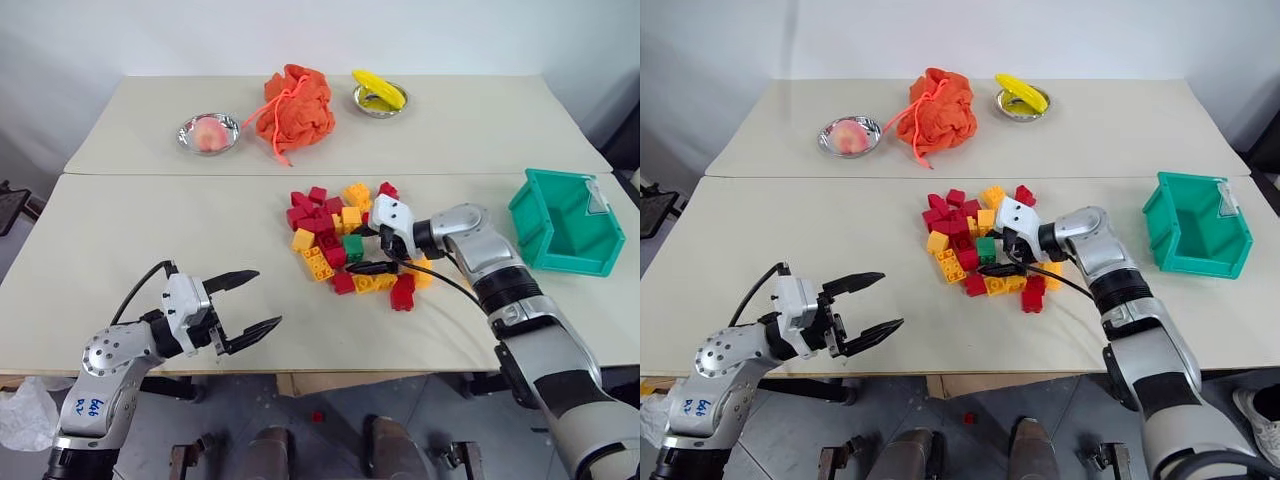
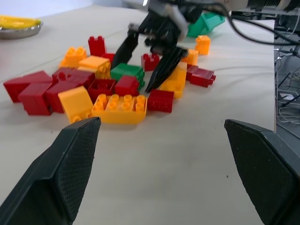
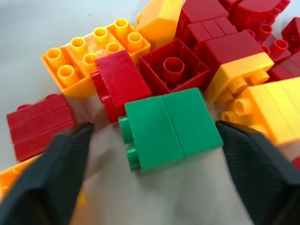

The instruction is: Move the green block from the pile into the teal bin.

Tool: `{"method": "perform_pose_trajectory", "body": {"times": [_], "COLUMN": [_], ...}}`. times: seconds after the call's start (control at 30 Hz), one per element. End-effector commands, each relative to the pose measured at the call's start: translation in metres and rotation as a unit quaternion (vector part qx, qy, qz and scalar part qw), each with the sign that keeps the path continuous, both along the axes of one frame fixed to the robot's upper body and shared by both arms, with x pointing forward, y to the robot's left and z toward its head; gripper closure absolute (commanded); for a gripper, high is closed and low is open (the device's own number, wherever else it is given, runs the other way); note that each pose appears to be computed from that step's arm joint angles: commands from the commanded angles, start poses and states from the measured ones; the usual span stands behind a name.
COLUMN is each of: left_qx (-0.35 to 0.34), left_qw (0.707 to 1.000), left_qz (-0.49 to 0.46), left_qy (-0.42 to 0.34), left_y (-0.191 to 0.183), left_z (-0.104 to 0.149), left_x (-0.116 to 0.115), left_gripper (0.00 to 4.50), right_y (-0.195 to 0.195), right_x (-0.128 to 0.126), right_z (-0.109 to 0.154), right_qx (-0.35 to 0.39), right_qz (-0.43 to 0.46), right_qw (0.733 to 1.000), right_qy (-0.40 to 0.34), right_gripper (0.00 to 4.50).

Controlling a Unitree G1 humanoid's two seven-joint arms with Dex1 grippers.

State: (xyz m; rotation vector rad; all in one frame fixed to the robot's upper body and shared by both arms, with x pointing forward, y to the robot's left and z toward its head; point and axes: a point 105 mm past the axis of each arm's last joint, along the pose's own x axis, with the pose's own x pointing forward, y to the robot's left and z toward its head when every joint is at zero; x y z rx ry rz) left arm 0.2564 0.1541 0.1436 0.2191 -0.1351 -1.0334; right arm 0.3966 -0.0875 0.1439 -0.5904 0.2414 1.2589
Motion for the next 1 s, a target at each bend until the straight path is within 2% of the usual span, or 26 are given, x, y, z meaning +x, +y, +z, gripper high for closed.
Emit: {"method": "perform_pose_trajectory", "body": {"times": [0.03, 0.07, 0.13, 0.3, 0.4, 0.47, 0.57, 0.7, 0.77, 0.87, 1.0], "left_qx": [-0.001, -0.002, -0.005, -0.029, -0.046, -0.063, -0.079, -0.087, -0.098, -0.110, -0.103], "left_qw": [1.000, 1.000, 1.000, 0.999, 0.996, 0.993, 0.989, 0.985, 0.984, 0.981, 0.981], "left_qz": [-0.008, -0.008, -0.012, -0.027, -0.056, -0.076, -0.108, -0.130, -0.131, -0.144, -0.146], "left_qy": [-0.023, -0.024, -0.026, -0.028, -0.045, -0.057, -0.066, -0.070, -0.072, -0.070, -0.071], "left_y": [-0.004, -0.004, -0.006, -0.018, -0.039, -0.054, -0.074, -0.094, -0.101, -0.107, -0.107], "left_z": [0.009, 0.010, 0.011, 0.016, 0.023, 0.030, 0.038, 0.040, 0.044, 0.048, 0.046], "left_x": [0.000, 0.000, 0.000, 0.002, 0.008, 0.014, 0.020, 0.028, 0.033, 0.032, 0.032], "left_gripper": [0.00, 0.00, 0.00, 0.00, 0.00, 0.00, 0.00, 0.00, 0.00, 0.00, 0.00], "right_y": [-0.001, -0.003, -0.006, -0.023, -0.057, -0.090, -0.146, -0.247, -0.280, -0.303, -0.327], "right_x": [0.004, 0.004, 0.003, -0.015, -0.023, -0.032, -0.039, -0.040, -0.043, -0.042, -0.038], "right_z": [0.013, 0.015, 0.022, 0.051, 0.080, 0.090, 0.105, 0.115, 0.113, 0.103, 0.089], "right_qx": [0.008, 0.013, 0.032, 0.100, 0.183, 0.200, 0.206, 0.165, 0.132, 0.097, 0.096], "right_qz": [0.002, 0.000, 0.003, 0.023, -0.050, -0.111, -0.231, -0.457, -0.520, -0.562, -0.615], "right_qw": [1.000, 0.999, 0.998, 0.989, 0.969, 0.956, 0.924, 0.837, 0.802, 0.779, 0.746], "right_qy": [-0.026, -0.030, -0.047, -0.108, -0.157, -0.184, -0.224, -0.253, -0.262, -0.260, -0.238], "right_gripper": [1.60, 1.97, 2.31, 2.33, 2.33, 2.33, 2.33, 2.33, 2.33, 2.33, 2.33]}}
